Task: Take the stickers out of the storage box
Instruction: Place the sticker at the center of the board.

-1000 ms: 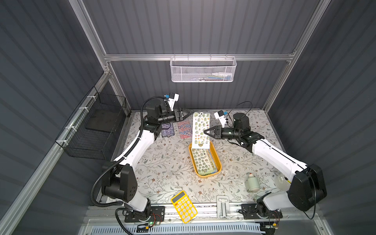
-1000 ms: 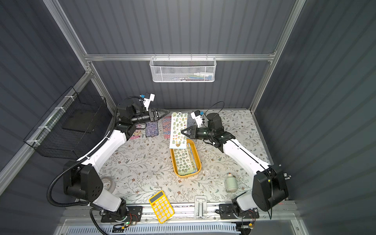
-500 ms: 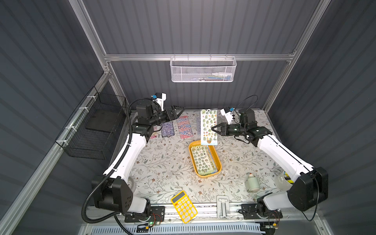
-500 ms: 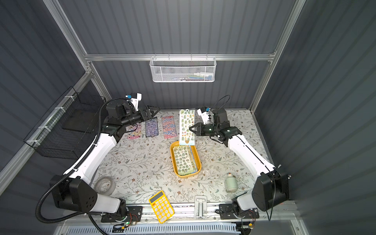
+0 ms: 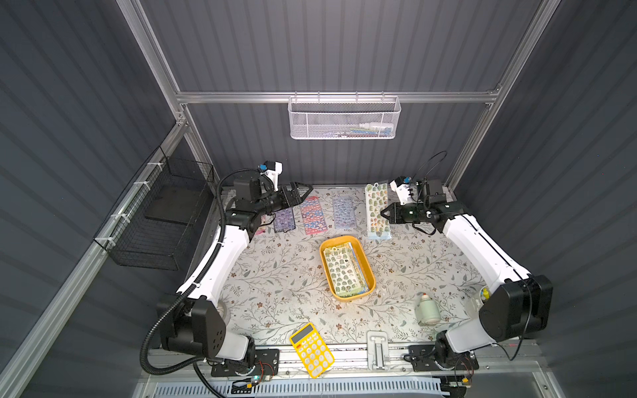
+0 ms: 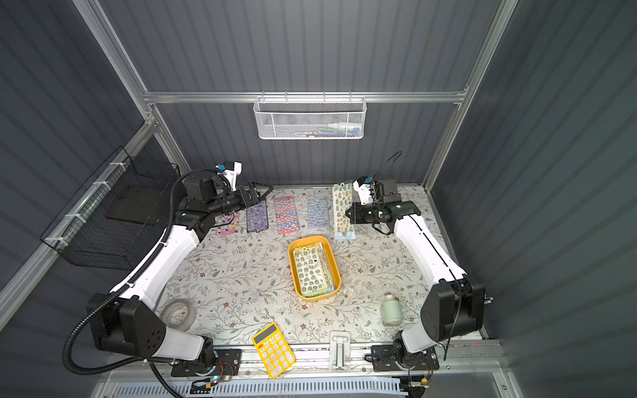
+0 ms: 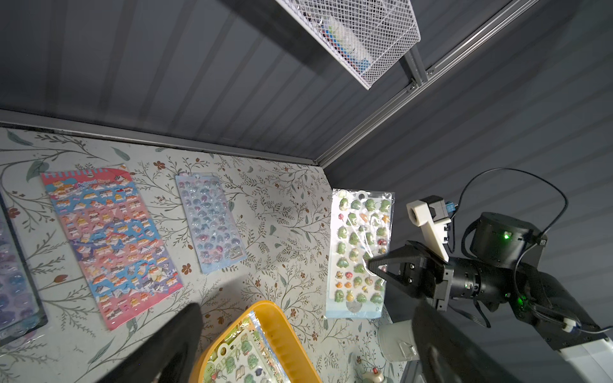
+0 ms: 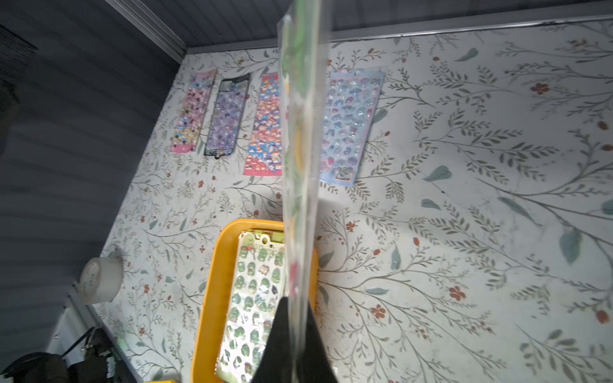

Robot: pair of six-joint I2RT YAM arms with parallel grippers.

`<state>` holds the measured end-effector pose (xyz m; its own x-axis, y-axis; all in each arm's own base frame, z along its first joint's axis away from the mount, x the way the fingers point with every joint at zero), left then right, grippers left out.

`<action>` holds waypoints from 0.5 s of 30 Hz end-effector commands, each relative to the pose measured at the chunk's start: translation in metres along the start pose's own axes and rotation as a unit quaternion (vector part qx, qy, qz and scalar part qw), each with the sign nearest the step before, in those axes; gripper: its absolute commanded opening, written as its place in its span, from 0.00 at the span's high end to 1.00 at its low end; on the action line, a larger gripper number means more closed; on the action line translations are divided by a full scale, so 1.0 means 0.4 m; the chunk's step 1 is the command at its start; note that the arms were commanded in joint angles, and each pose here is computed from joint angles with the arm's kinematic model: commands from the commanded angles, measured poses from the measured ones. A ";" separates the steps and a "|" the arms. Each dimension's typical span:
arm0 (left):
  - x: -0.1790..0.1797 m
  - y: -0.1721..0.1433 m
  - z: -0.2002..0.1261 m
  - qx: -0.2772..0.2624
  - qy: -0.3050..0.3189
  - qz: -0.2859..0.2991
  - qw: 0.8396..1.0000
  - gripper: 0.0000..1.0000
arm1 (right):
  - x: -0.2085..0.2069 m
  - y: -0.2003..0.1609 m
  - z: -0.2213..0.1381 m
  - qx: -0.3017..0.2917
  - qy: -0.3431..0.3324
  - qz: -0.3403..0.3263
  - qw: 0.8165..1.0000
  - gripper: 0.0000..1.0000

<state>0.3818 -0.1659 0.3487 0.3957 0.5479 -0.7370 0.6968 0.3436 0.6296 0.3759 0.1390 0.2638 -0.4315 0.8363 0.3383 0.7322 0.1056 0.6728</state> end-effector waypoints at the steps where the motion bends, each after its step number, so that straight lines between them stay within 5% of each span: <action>1: 0.009 0.004 0.001 -0.006 -0.004 0.011 1.000 0.00 | -0.042 -0.010 0.003 0.027 -0.043 -0.020 0.998 1.00; 9: -0.008 0.033 -0.069 -0.087 0.040 0.016 0.995 0.00 | -0.112 0.024 0.015 0.007 -0.058 -0.006 0.998 1.00; 15: 0.006 0.029 -0.076 -0.075 0.071 0.043 0.994 0.00 | -0.164 0.034 0.032 0.008 -0.063 0.009 0.998 1.00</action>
<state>0.3701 -0.1436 0.3614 0.3650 0.6316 -0.6840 0.5789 0.4215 0.6980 0.4142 0.0972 0.2406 -0.3443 0.8976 0.2752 0.7571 0.0921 0.6468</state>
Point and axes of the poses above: each gripper's point midway between its finger pads, its own z axis out along the fingers, its own x axis along the line the jaws close on, y = z × x, the point moved 4 cm from there along -z, back along the fingers, and after that the axes turned 5 degrees about -z, right-handed, at the moved point
